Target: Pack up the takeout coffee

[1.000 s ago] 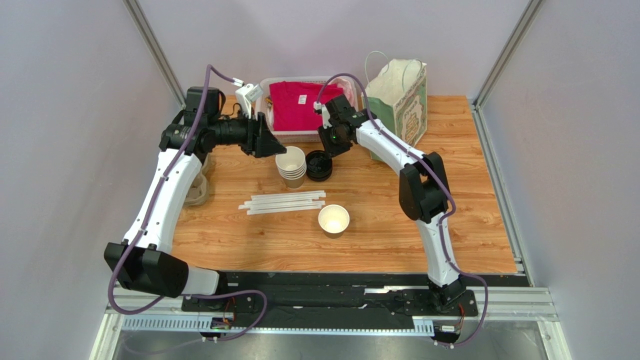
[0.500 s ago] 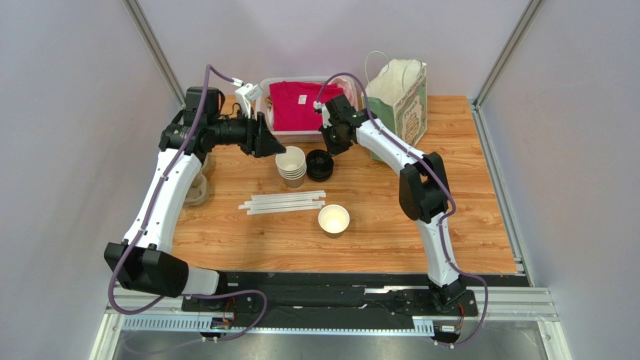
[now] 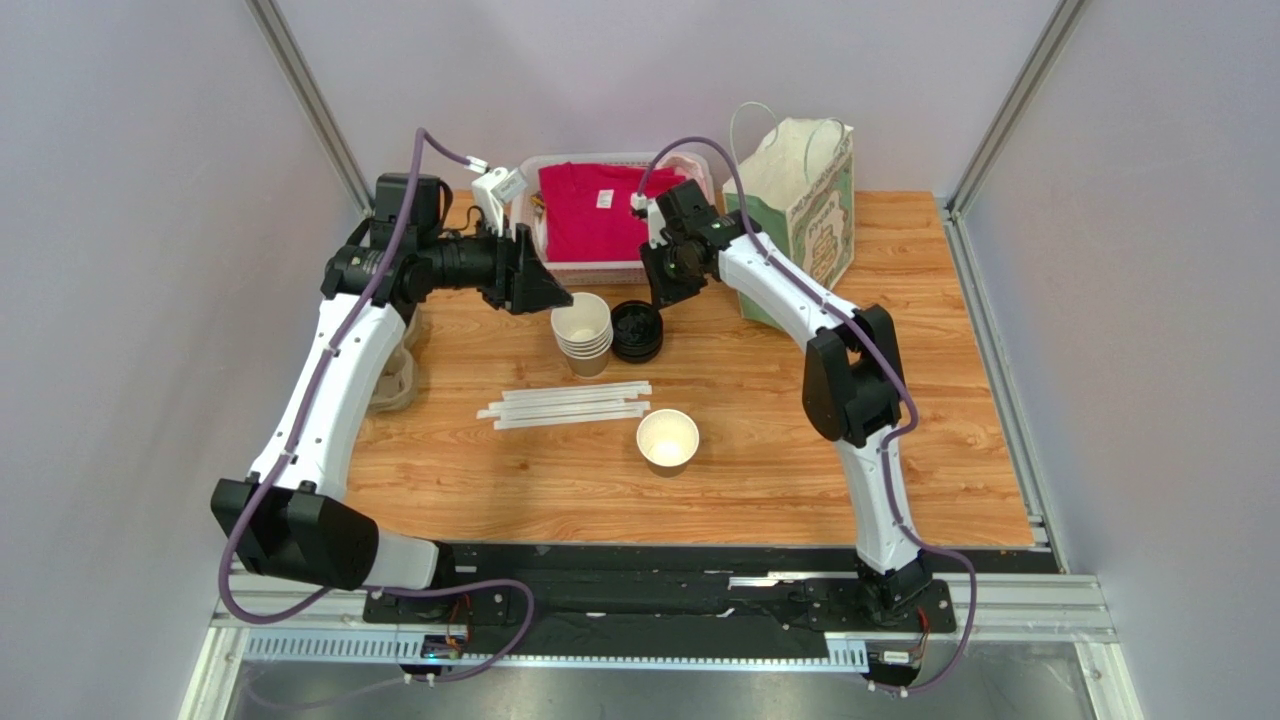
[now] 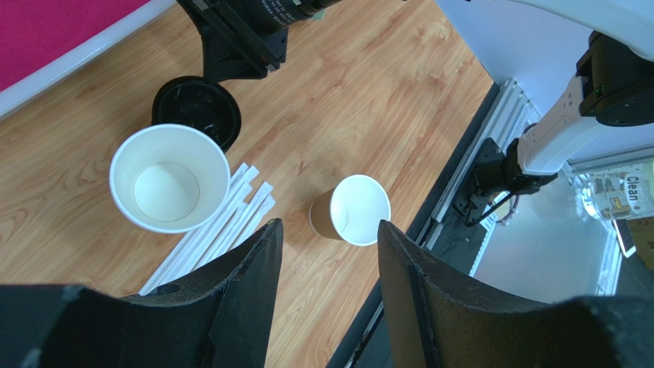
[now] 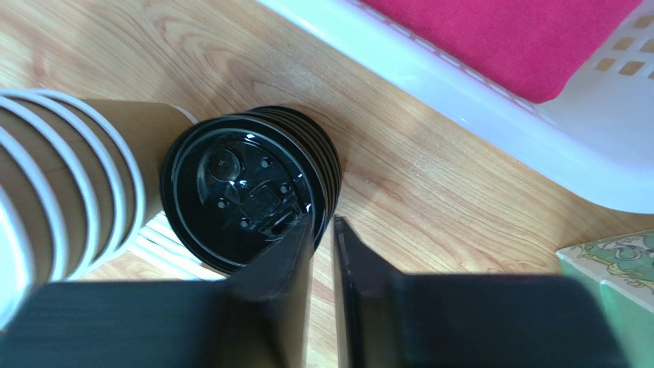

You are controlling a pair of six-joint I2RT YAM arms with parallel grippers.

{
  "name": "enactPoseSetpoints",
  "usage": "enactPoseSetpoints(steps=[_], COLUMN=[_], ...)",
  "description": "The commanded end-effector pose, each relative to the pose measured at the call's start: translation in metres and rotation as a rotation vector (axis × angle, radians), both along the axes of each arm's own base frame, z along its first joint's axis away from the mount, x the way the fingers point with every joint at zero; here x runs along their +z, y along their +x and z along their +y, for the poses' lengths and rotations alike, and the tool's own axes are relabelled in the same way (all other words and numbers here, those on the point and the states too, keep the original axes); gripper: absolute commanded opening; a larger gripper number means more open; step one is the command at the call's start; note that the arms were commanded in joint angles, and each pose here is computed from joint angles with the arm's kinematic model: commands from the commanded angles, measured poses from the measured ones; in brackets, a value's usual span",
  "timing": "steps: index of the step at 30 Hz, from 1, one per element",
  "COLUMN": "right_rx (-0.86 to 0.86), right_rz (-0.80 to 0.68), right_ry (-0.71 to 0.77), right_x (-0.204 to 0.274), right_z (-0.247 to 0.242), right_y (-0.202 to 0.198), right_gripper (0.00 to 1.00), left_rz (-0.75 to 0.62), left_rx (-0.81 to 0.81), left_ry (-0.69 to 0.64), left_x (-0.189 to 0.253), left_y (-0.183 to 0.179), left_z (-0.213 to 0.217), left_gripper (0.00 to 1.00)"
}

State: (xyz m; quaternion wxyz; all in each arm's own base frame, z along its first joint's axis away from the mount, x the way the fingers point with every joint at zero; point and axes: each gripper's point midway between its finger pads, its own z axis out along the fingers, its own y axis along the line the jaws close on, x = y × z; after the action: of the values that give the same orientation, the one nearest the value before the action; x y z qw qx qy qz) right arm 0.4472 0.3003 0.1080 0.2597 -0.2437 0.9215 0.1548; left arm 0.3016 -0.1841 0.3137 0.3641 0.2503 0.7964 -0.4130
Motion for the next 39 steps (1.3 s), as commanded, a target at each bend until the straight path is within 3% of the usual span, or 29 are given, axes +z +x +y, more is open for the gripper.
enactPoseSetpoints(steps=[1,3,6,16,23,30,39], right_rx=[0.015,0.016,0.014,0.023,0.033,0.029,0.020], right_rz=[-0.043,-0.040,-0.037,-0.025,-0.035,-0.042,-0.042], right_ry=[0.070,0.065,0.054,0.027,0.012,0.001,-0.017], right_x=[0.036,0.033,0.026,0.005,0.000,-0.002,-0.006], right_z=[0.008,0.009,0.009,0.012,0.015,0.015,0.012], right_y=[0.002,0.002,0.005,0.013,0.014,0.016,0.019], right_gripper=[0.39,0.46,0.47,0.33,0.35,0.27,0.28], left_rz=[-0.044,-0.048,-0.048,-0.046,-0.040,-0.038,-0.034], left_rx=[-0.013,-0.014,-0.014,-0.016,-0.018,-0.016,-0.019], left_ry=[-0.024,-0.025,-0.026,-0.025,-0.030,-0.032,-0.037], left_x=[0.016,0.017,0.017,0.017,0.015,0.015,0.015], left_y=[0.004,0.004,0.005,0.006,0.007,0.007,0.008], left_z=[-0.001,-0.002,-0.001,-0.002,-0.002,-0.002,-0.003], left_gripper=[0.57,0.57,0.57,0.57,0.57,0.57,0.57])
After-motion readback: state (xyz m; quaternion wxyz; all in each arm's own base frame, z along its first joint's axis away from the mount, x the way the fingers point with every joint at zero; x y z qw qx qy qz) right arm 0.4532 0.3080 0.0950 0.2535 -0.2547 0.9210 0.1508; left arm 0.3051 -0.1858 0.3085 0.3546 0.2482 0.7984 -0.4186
